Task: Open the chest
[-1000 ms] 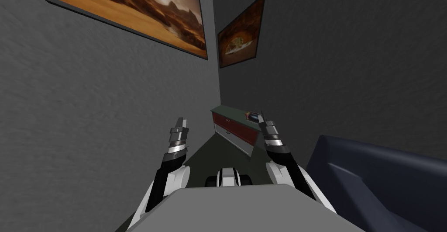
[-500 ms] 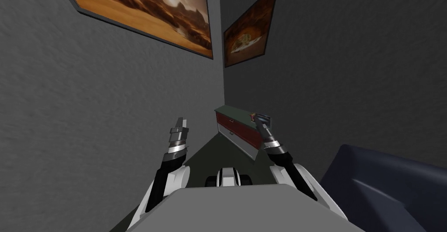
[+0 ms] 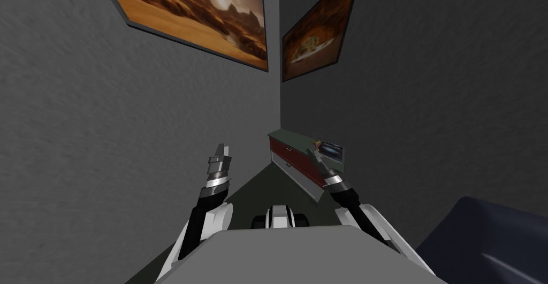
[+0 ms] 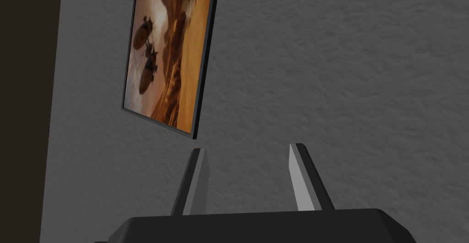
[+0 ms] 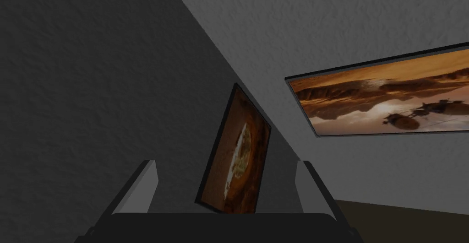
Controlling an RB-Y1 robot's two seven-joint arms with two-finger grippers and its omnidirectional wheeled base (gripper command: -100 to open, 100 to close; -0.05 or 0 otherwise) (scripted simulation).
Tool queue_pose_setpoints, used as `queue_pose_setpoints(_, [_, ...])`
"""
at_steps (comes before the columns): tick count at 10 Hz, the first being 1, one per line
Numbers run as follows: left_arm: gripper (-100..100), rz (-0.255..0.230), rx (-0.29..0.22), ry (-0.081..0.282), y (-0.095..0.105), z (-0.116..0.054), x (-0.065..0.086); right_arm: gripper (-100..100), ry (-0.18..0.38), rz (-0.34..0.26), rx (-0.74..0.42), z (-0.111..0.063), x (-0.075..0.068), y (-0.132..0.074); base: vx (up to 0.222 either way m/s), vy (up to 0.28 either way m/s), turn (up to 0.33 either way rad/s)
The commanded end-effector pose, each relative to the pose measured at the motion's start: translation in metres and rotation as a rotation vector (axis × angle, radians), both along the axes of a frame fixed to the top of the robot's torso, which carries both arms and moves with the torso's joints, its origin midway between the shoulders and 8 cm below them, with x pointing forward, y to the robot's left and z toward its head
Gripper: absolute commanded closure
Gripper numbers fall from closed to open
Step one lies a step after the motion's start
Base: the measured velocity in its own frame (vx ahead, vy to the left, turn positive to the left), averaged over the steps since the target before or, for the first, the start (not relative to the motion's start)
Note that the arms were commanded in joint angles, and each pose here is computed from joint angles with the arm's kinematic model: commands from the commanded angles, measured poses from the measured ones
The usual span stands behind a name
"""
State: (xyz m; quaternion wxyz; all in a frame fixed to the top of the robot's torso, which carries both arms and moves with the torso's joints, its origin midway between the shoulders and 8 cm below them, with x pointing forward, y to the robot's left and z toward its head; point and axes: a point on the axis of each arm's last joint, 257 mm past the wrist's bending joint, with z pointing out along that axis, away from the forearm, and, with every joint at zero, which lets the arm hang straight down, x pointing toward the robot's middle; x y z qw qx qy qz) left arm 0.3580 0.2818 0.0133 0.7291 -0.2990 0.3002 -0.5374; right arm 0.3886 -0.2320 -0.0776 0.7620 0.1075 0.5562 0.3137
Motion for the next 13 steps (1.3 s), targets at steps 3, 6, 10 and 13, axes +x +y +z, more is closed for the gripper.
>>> queue_pose_setpoints(3, [0,0.0,0.0,0.0,0.0,0.0,0.0,-100,0.068,-0.07,-0.201,-0.036,0.005,-0.006,0.027,0.001,0.136])
queue_pose_setpoints(6, [0,0.0,0.0,0.0,0.0,0.0,0.0,-100,0.122,-0.12,-0.351,-0.064,0.006,-0.016,0.039,0.004,0.168])
queue_pose_setpoints(10, [0,0.0,0.0,0.0,0.0,0.0,0.0,-100,0.179,-0.168,-0.524,-0.096,0.005,-0.027,0.033,-0.002,0.141])
queue_pose_setpoints(13, [0,0.0,0.0,0.0,0.0,0.0,0.0,-100,0.207,-0.19,-0.624,-0.112,0.004,-0.034,0.028,-0.004,0.112])
